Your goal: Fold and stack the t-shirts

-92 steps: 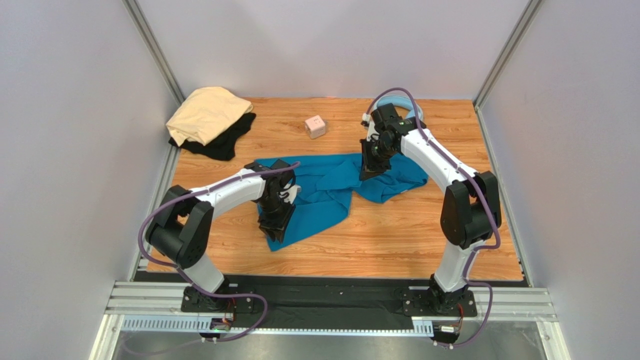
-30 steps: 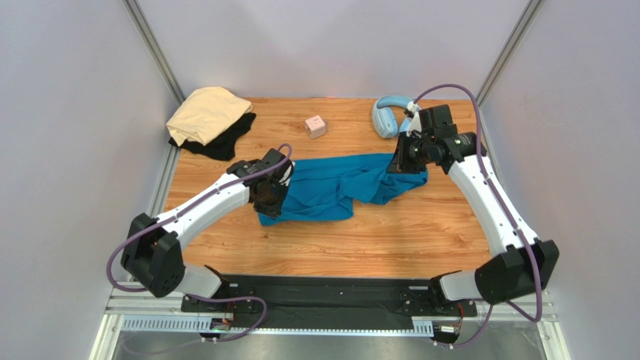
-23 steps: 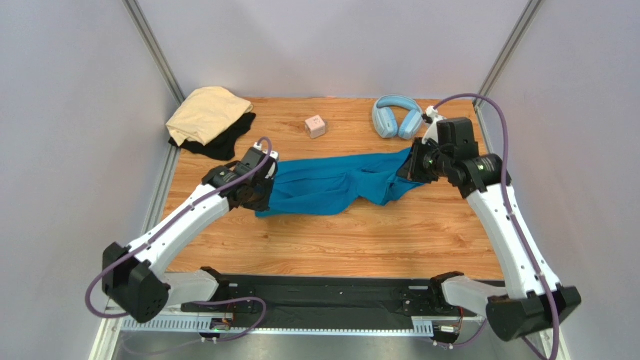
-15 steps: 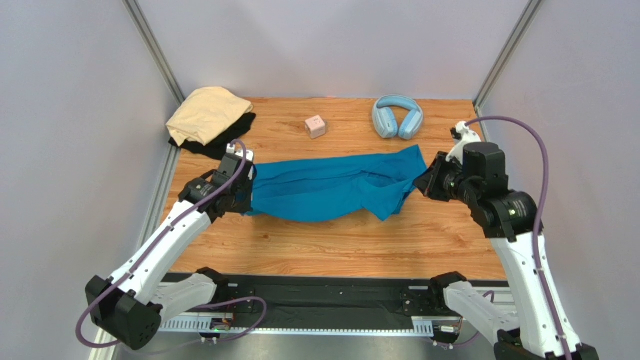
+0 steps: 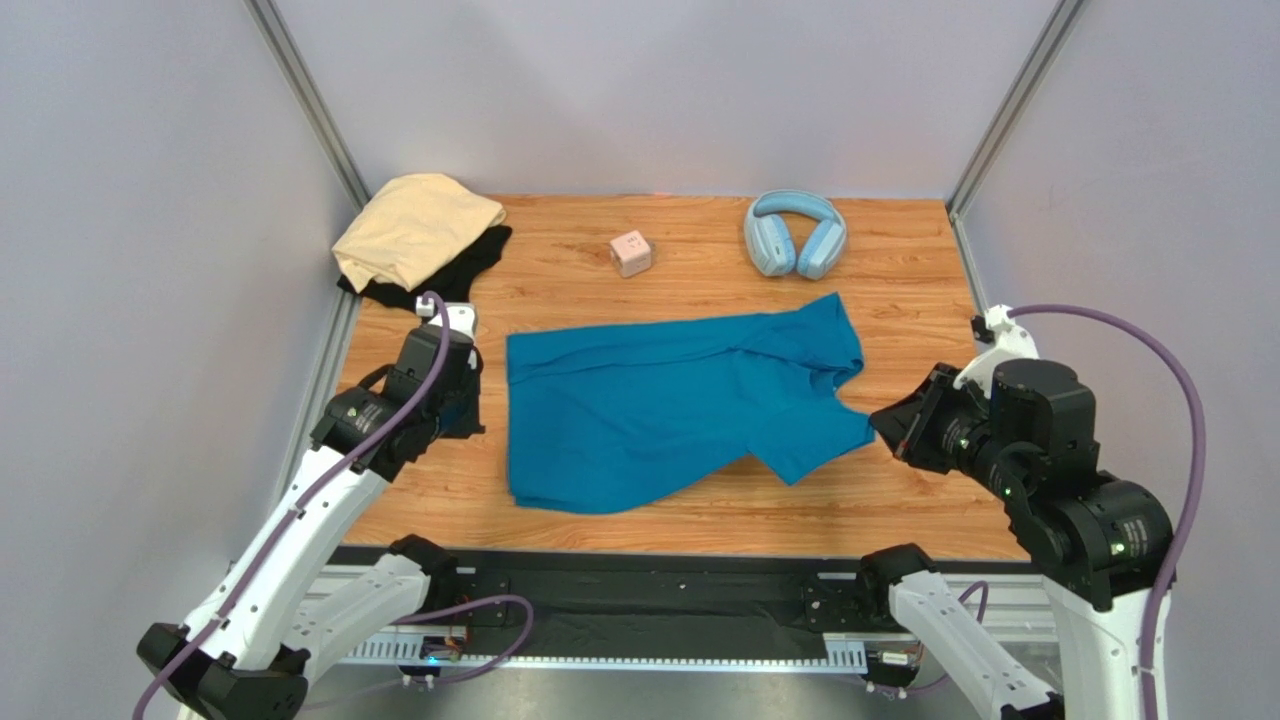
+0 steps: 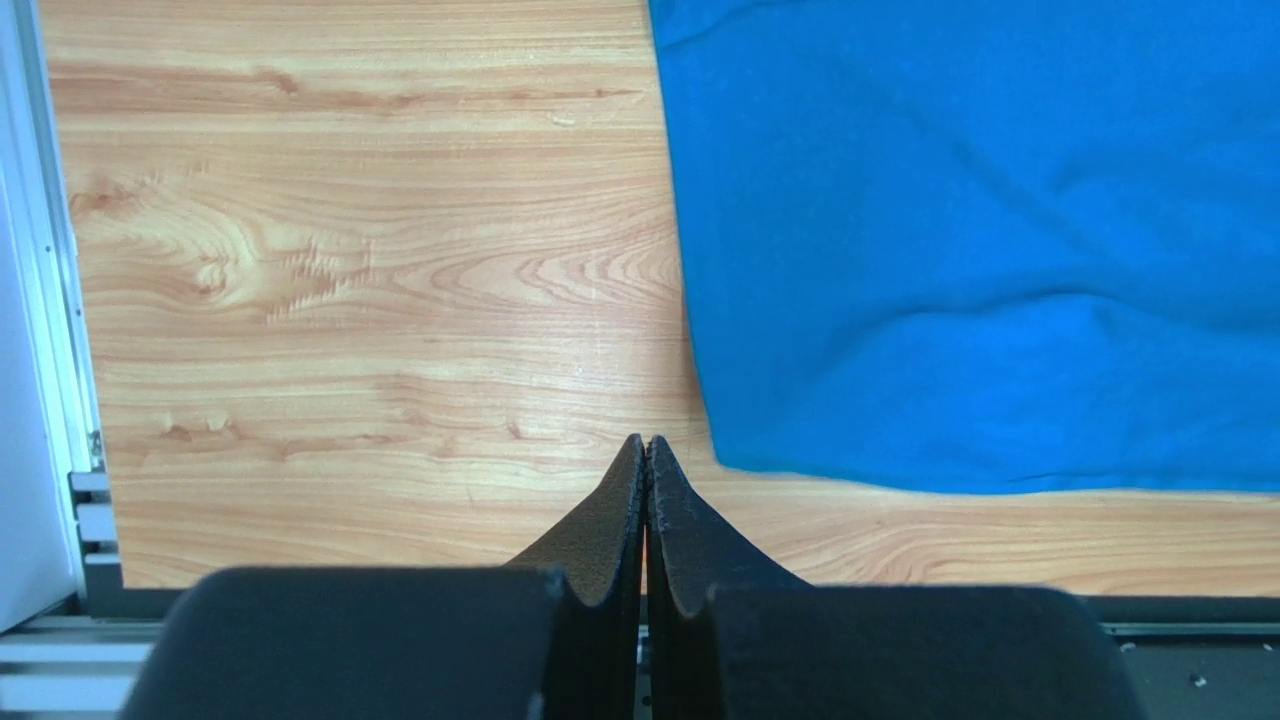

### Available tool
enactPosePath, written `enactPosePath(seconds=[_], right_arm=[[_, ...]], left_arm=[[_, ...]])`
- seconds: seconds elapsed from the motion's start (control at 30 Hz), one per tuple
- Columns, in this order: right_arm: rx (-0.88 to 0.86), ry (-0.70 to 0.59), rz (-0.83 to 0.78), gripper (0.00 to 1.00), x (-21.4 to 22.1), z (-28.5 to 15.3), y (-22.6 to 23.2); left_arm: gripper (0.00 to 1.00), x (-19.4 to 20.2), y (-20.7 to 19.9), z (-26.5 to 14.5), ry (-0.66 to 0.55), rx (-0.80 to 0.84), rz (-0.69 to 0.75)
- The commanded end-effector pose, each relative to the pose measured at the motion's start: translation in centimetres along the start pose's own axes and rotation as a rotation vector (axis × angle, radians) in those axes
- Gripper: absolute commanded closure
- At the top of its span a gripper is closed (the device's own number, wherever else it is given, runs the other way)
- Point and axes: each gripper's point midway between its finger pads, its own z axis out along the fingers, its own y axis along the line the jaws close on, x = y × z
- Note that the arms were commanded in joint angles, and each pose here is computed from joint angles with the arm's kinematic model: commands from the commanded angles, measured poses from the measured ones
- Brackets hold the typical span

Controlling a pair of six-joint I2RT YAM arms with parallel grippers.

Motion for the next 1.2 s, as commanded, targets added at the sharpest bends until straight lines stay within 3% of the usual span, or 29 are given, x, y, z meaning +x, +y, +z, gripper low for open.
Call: enactPosePath(seconds=[0.0, 0.2, 0.27, 0.3, 0.4, 0.6, 0.73, 1.17], right_arm=[[0.018, 0.016, 0.021, 1.0, 0.3, -2.1, -0.1], [0.032, 0.155, 0.03, 1.0, 3.0, -0.8, -0.6], [0.026, 0.19, 0.049, 1.0, 3.9, 0.0, -0.6], [0.019, 0.182, 0.054, 1.0, 3.7, 0.4, -0.5], [0.012, 0.184, 0.065, 1.0, 3.6, 1.5, -0.3], [0.026, 0.224, 0.067, 1.0, 3.6, 4.1, -0.3], [0.028, 0.229, 0.08, 1.0, 3.1, 5.2, 0.0], [0.019, 0.324, 0.074, 1.0, 1.9, 8.5, 1.4]], left_arm=[[1.0, -1.3, 0.3, -1.8, -0.039, 0.001, -0.033], [1.0, 0.2, -2.8, -1.2, 0.062, 0.164, 0.027], [0.91, 0.8, -4.4, -0.4, 0.127, 0.229, 0.045], [0.8, 1.1, -4.7, -0.1, 0.157, 0.244, 0.057], [0.69, 2.7, -7.1, 0.9, 0.295, 0.349, 0.083], [0.66, 6.7, -9.9, 1.5, 0.495, 0.459, 0.16], [0.66, 10.0, -10.6, 1.8, 0.637, 0.495, 0.121], [0.64, 13.9, -10.8, 2.8, 0.731, 0.374, -0.109]])
